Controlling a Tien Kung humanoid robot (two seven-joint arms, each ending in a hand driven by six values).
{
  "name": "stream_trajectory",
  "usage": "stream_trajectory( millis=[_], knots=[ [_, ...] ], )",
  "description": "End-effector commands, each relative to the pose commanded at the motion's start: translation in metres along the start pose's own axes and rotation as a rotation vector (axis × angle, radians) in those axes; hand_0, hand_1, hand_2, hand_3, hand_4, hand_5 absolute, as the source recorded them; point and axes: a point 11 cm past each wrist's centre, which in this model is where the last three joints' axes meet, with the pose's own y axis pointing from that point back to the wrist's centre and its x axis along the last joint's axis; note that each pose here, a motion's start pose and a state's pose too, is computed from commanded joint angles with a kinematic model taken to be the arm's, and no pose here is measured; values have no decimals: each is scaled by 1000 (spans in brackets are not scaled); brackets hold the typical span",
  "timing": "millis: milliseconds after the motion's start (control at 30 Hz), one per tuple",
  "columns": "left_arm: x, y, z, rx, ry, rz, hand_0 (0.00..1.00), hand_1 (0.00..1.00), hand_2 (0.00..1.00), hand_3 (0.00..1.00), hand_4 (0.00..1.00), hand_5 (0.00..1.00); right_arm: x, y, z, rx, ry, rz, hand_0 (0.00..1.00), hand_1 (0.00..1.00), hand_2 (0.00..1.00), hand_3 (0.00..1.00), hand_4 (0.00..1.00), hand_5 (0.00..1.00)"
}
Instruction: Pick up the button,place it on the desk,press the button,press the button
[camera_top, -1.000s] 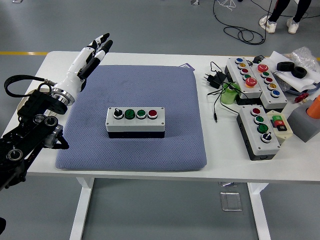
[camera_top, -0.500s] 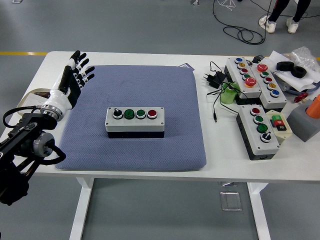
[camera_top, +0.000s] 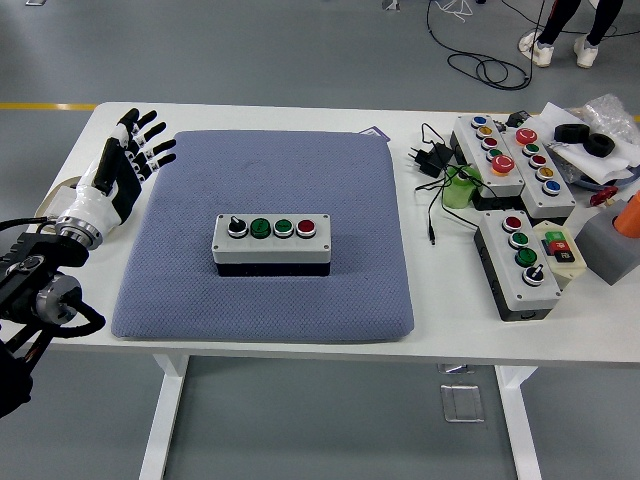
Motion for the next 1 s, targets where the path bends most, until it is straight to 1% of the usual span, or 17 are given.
stream_trajectory(
  millis=[133,167,200,333,400,733,767,900,1000],
  knots=[
    [-2,1,7,-14,-11,-34,799,829,942,933,633,998,1,0,0,2,-2,2,646,471,614,565,308,233],
    [-3,1,10,-21,-18,-46,788,828,941,932,589,998,1,0,-1,2,-2,3,645,470,614,564,308,234],
    [-3,1,11,-23,-20,-51,788,828,941,932,589,998,1,0,-1,3,-3,3,645,470,614,564,308,234],
    [-3,1,16,-37,-39,-56,788,828,941,932,589,998,2,0,-2,5,-3,5,645,470,614,564,308,234],
    [-2,0,22,-52,-47,-57,788,828,936,930,591,998,3,1,-3,7,-5,7,645,471,614,565,306,234],
    [-4,5,36,-67,-76,-91,777,829,945,931,587,998,4,1,-4,7,-10,9,646,471,615,566,306,229],
    [-4,5,36,-66,-76,-92,775,830,950,935,570,998,4,1,-4,7,-10,9,645,473,615,566,307,234],
    [-7,8,35,-40,-68,-115,775,830,950,935,570,998,3,0,-1,1,-10,8,645,473,615,566,307,234],
    [-8,9,36,-35,-73,-125,776,830,955,947,552,998,3,0,0,-2,-11,9,645,476,614,567,306,233]
  ],
)
